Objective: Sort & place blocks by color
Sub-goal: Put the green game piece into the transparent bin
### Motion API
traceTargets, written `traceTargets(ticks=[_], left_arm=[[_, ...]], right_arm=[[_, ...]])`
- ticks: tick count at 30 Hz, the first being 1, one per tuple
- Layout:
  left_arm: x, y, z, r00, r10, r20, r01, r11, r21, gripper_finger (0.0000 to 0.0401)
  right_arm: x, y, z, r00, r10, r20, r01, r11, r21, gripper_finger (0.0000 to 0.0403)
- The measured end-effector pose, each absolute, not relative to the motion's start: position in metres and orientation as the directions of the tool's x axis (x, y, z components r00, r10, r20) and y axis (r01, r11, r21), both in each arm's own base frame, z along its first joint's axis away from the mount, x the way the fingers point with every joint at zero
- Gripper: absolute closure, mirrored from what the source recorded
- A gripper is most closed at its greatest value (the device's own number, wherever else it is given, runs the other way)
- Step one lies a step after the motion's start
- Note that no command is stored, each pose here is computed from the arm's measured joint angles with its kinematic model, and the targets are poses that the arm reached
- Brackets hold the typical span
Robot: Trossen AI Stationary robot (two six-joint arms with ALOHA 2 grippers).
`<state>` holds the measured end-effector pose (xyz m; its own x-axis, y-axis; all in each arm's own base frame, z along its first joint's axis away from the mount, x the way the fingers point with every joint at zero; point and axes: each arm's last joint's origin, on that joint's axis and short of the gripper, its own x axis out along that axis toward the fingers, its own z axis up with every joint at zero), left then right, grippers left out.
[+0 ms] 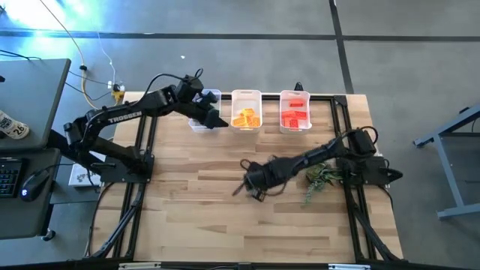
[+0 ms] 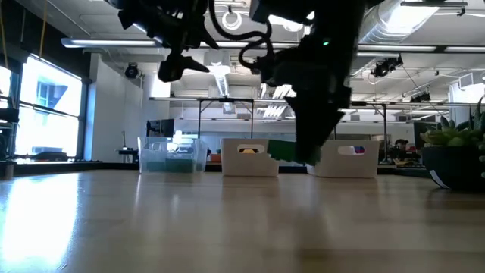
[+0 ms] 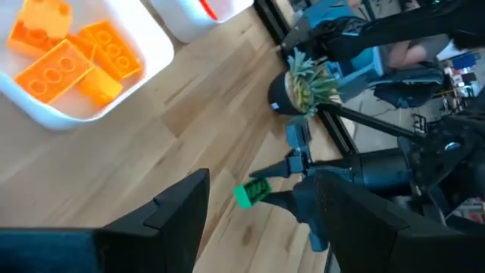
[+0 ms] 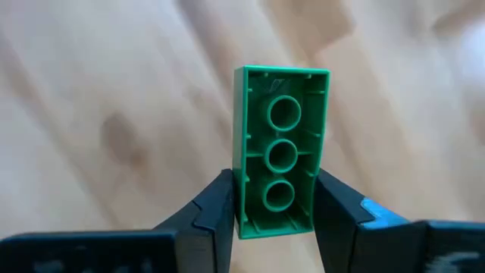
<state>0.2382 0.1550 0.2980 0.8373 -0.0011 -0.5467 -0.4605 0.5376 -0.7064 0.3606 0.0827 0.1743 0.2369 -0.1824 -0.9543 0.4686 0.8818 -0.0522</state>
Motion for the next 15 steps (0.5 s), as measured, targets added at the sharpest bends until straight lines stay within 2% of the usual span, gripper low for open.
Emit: traceTargets(ticks=[15], left_arm=[[0.239, 0.180, 0.278, 0.815, -0.005, -0.580, -0.513, 0.459, -0.725, 0.0174]], right_arm=[[0.377, 0.000, 0.211, 0.414, -0.302, -0.859, 0.380, 0.915, -0.138, 0.0288]])
